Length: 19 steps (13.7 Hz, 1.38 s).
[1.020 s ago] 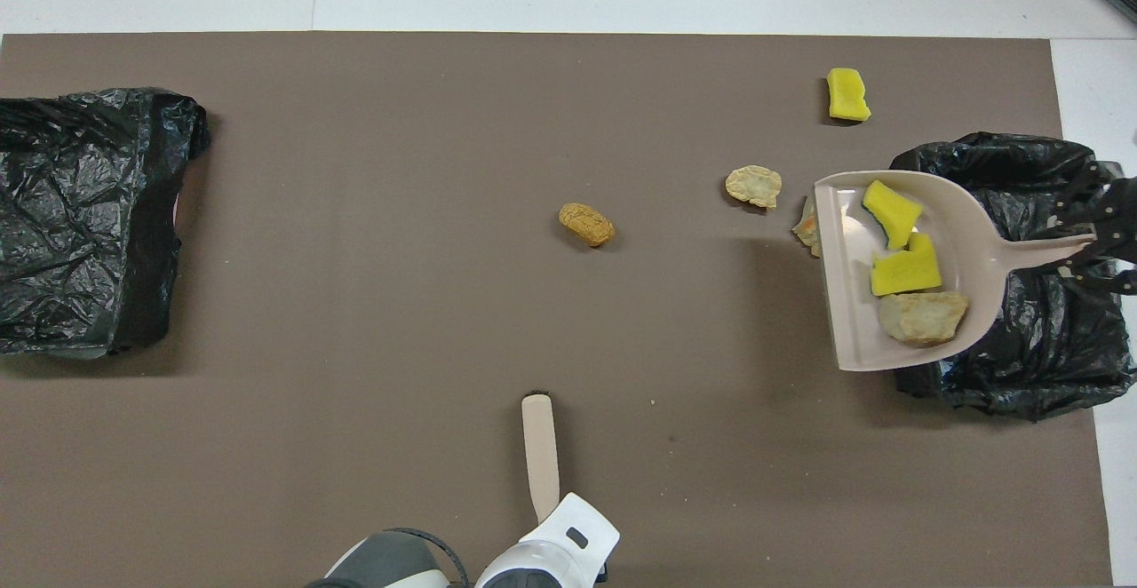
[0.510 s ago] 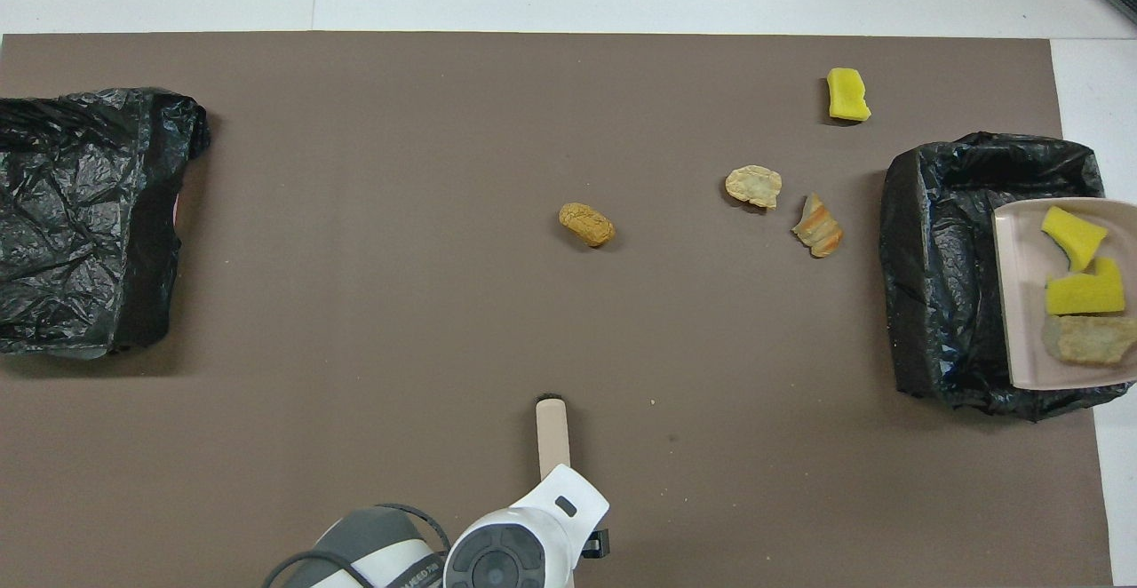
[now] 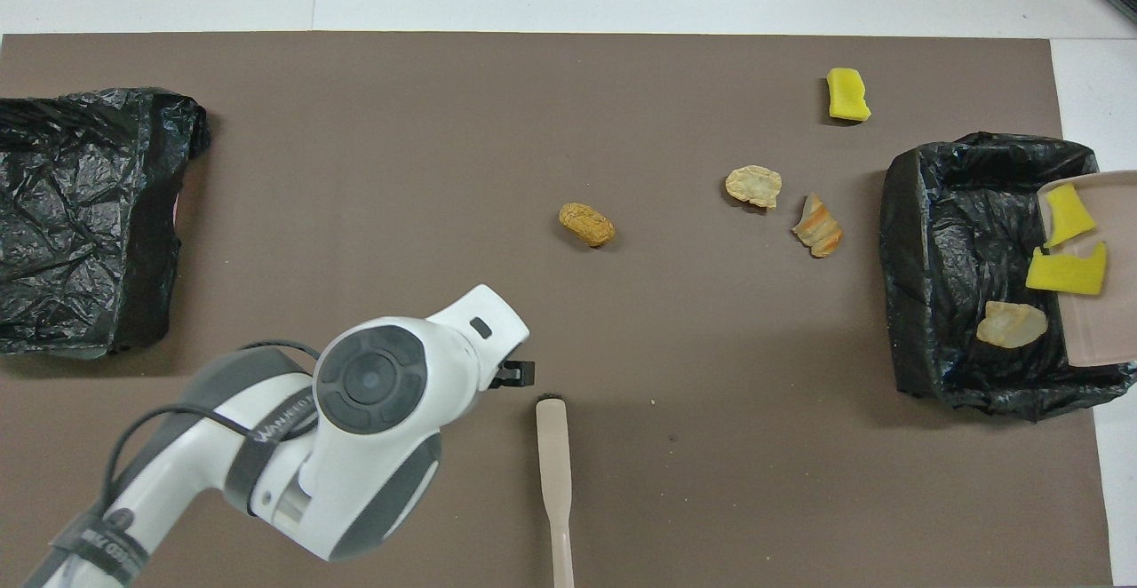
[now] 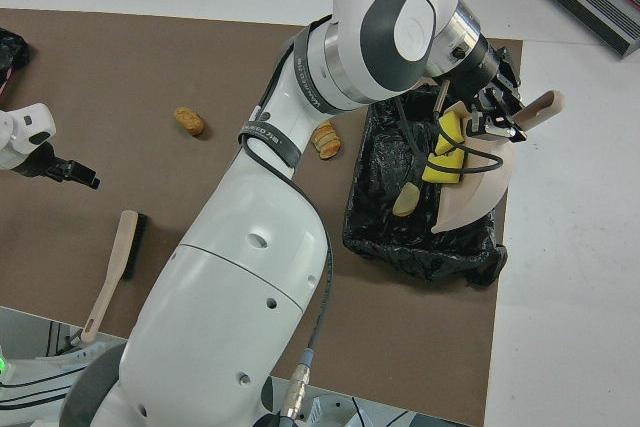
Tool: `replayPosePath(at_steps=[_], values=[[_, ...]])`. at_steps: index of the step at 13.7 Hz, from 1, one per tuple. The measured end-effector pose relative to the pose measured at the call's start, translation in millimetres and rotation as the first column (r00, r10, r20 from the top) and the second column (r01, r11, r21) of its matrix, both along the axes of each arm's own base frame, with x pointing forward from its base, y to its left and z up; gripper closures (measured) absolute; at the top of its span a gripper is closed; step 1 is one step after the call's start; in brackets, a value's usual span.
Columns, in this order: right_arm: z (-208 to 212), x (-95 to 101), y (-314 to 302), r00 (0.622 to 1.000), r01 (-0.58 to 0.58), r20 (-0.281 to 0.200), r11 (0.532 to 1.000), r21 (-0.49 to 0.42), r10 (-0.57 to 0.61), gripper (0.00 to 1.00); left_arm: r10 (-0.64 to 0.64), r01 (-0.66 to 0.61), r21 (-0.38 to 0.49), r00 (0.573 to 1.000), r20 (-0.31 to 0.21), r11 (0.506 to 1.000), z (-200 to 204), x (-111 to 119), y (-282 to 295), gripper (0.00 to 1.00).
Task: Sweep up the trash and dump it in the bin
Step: 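Tip the dustpan over the black bag with the right gripper while the left gripper withdraws, then lift the emptied dustpan out of the bag with the right gripper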
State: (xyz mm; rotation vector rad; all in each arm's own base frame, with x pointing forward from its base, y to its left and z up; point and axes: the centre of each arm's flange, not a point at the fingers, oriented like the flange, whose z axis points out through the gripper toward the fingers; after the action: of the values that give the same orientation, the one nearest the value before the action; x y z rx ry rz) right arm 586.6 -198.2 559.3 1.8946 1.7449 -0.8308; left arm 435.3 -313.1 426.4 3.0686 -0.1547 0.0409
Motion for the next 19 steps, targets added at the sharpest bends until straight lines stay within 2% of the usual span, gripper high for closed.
replayPosePath(at_steps=[2, 5, 8, 11, 12, 14, 16, 19], values=[[11.7, 0.6, 13.2, 1.0, -0.028, -0.007, 0.998, -0.062, 0.028, 0.67, -0.039, 0.04, -0.005, 0.999, 0.023, 0.999, 36.7, 39.2, 39.2, 0.0], [30.9, -0.4, 30.1, 0.998, -0.065, -0.006, 0.989, -0.136, 0.064, 0.67, -0.066, 0.066, 0.0, 0.997, 0.033, 0.998, 101.7, 77.6, 96.5, 0.0], [41.1, -2.6, 58.4, 0.998, -0.064, -0.017, 0.979, -0.194, 0.062, 0.67, -0.031, 0.031, 0.003, 0.999, 0.044, 1.0, 156.9, 95.7, 147.6, 0.0], [41.0, -5.8, 81.5, 1.0, -0.029, -0.008, 0.978, -0.208, 0.028, 0.67, -0.046, 0.045, 0.013, 0.998, 0.046, 0.999, 206.3, 100.3, 198.4, 0.0], [39.3, -8.4, 83.5, 1.0, -0.001, 0.003, 0.982, -0.188, 0.001, 0.67, -0.042, 0.042, 0.015, 0.998, 0.05, 0.999, 221.2, 101.0, 218.3, 0.0], [38.9, -14.1, 90.8, 0.999, 0.028, 0.026, 0.996, -0.084, -0.025, 0.67, -0.04, 0.039, 0.018, 0.998, 0.058, 0.999, 237.9, 102.1, 249.4, 0.0], [40.2, -19.1, 104.1, 0.998, 0.04, 0.049, 0.998, 0.041, -0.042, 0.67, -0.025, 0.025, 0.022, 0.999, 0.033, 0.999, 243.4, 104.4, 268.3, 0.0], [28.2, -21.2, 129.0, 0.986, 0.119, 0.084, 0.956, 0.267, -0.146, 0.67, -0.022, 0.022, 0.025, 1.0, 0.009, 0.999, 247.7, 116.8, 275.9, 0.0]])
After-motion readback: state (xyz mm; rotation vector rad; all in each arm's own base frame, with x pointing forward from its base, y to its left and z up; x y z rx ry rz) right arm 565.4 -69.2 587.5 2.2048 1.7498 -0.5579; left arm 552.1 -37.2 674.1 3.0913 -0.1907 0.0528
